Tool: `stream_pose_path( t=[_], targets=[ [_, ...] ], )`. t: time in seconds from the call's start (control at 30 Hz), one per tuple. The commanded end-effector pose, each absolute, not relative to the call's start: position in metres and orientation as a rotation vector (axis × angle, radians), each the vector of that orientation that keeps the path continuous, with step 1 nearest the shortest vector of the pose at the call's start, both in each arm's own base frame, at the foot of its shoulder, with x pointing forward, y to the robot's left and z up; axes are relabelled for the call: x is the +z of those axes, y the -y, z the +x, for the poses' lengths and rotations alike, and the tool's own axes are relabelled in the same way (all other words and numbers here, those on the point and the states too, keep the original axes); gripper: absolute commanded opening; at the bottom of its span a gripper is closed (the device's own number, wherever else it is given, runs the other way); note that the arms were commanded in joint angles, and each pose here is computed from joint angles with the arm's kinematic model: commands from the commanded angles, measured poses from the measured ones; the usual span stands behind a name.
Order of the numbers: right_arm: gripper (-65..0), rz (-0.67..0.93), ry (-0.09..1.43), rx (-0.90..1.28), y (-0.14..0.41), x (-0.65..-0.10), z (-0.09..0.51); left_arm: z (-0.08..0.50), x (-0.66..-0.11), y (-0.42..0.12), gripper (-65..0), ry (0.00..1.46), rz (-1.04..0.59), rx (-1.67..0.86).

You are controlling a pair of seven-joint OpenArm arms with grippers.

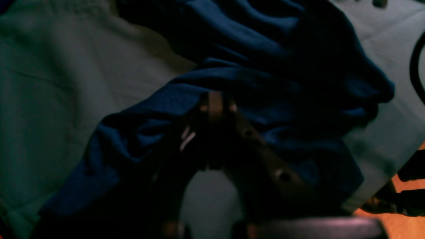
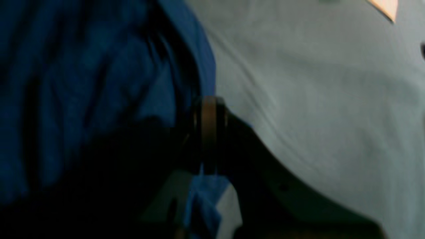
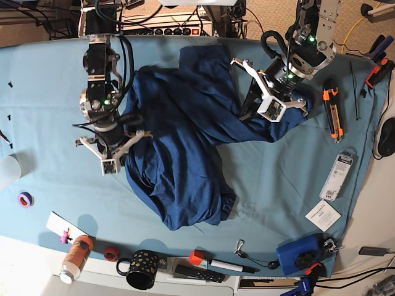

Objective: Layout the t-shirt on the table in an organized manner, then fold the t-shirt properly
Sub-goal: 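Grasp the shirt fabric with the right gripper and drag it outward, then release the shirt with the right gripper and lift it away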

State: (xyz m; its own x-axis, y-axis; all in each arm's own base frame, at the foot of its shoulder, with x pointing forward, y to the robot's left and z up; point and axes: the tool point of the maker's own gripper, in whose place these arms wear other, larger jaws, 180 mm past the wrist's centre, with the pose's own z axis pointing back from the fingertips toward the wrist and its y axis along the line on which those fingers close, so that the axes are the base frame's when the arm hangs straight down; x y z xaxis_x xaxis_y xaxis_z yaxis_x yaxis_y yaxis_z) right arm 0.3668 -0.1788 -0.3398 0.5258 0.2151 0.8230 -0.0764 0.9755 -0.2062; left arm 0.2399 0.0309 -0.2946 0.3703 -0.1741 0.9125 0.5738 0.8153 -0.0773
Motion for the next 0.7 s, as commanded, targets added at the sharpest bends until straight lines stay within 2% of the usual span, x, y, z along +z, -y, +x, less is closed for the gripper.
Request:
stream_pose_path(
  t=[0.0, 0.2, 0.33, 0.67],
  targets=[
    [-65.0, -0.129, 1.059, 0.161, 0.173, -0.325, 0.375, 0.243, -0.284, -0.030, -65.0, 1.134, -0.433, -0.500],
    [-65.0, 0.002, 1.062, 0.179, 0.134, -0.329, 0.374, 0.243, -0.284, -0.030, -65.0, 1.134, -0.433, -0.500],
    [-65.0, 0.008, 1.050, 0.174, 0.132, -0.334, 0.373, 0.243, -0.284, -0.030, -65.0, 1.133, -0.432, -0.501],
    [-65.0, -0.035, 0.908, 0.186, 0.143, -0.389, 0.361, 0.243, -0.284, -0.030, -65.0, 1.133, -0.433, -0.500]
  ],
)
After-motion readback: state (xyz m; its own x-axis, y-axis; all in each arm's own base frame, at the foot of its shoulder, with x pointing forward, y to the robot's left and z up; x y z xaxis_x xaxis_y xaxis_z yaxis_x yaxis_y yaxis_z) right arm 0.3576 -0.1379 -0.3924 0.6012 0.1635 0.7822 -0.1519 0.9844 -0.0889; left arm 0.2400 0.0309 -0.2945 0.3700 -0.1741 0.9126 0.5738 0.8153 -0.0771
